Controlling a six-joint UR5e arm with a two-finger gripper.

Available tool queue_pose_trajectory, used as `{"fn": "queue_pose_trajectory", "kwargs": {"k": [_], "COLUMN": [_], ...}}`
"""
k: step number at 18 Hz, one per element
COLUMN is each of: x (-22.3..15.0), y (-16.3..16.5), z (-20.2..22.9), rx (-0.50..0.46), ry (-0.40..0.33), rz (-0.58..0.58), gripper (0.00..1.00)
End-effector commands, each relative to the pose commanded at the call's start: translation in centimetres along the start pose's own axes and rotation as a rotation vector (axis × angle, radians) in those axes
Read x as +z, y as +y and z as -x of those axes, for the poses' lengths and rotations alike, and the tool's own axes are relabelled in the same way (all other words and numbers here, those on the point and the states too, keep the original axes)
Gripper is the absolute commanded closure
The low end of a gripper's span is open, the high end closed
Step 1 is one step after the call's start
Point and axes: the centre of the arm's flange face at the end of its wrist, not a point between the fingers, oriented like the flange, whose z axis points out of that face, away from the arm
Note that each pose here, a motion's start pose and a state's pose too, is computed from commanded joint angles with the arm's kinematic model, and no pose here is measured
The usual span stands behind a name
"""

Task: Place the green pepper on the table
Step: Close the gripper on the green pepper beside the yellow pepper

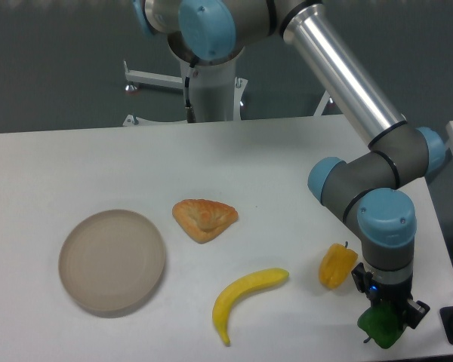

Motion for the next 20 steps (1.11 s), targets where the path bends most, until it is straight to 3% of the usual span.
{"fn": "queue_pose_trajectory", "kwargs": {"k": [6,12,20], "x": [-0.5,-3.2,-6.9], "y": [0.0,0.8,6.2], "z": [-0.4,-2.7,-6.9], "rx": [0.002,0.005,-0.042], "ry": [0.009,0.051,0.149], "rz": [0.003,0.002,-0.009], "gripper": [0.73,0.73,0.73]}}
